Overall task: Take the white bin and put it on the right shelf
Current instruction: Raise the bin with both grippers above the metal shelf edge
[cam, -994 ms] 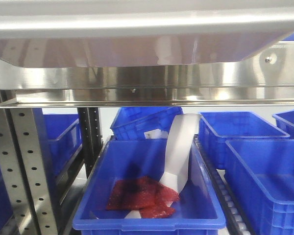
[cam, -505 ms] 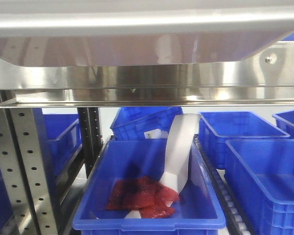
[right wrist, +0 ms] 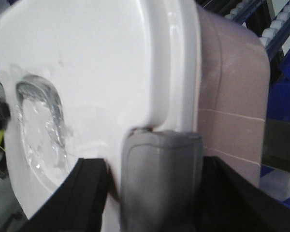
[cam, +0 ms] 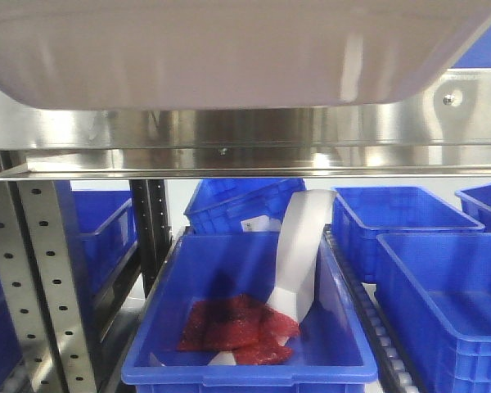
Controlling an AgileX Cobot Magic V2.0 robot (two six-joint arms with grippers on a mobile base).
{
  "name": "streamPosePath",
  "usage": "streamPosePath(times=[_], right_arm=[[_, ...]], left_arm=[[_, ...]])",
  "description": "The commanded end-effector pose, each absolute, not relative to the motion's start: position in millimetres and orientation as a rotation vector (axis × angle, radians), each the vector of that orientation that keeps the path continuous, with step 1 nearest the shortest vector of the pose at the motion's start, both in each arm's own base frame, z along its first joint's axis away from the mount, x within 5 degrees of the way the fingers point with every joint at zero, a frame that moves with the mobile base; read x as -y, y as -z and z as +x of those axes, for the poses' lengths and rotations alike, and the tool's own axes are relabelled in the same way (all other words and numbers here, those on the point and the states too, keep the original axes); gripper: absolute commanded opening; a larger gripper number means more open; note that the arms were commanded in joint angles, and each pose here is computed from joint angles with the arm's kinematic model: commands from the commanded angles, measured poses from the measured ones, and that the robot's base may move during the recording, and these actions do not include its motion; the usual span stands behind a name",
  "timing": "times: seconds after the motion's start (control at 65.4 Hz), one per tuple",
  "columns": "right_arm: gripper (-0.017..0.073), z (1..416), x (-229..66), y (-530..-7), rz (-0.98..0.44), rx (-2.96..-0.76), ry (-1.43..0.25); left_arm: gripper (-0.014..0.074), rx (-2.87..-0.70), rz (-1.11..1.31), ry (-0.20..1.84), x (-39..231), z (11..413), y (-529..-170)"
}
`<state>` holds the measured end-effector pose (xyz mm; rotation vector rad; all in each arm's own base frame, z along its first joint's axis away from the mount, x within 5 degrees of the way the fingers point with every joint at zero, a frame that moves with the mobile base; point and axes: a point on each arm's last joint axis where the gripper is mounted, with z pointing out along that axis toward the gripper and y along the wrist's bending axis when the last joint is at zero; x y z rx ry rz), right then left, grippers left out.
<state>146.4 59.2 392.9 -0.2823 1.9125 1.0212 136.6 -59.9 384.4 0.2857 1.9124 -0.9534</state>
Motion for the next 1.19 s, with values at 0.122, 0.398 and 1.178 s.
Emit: streamPosePath(times=[0.122, 0.398, 1.178], right_arm=[[0.0398, 159.5, -67.4, -409.3, -0.213, -1.792, -1.337], [0.0398, 195.7, -63.5, -416.8, -0.165, -1.797, -1.352], [0.0398, 292.1, -53.0, -432.8, -0.059, -1.741, -1.392]], left_arm=[[0.0243, -1.8, 0.312, 1.194, 69.9, 155.0, -415.1], [0.0243, -1.825, 0.325, 1.193, 67.8, 201.7, -426.6], [0.0243, -1.783, 0.291, 1.186, 91.4, 294.8, -436.0]])
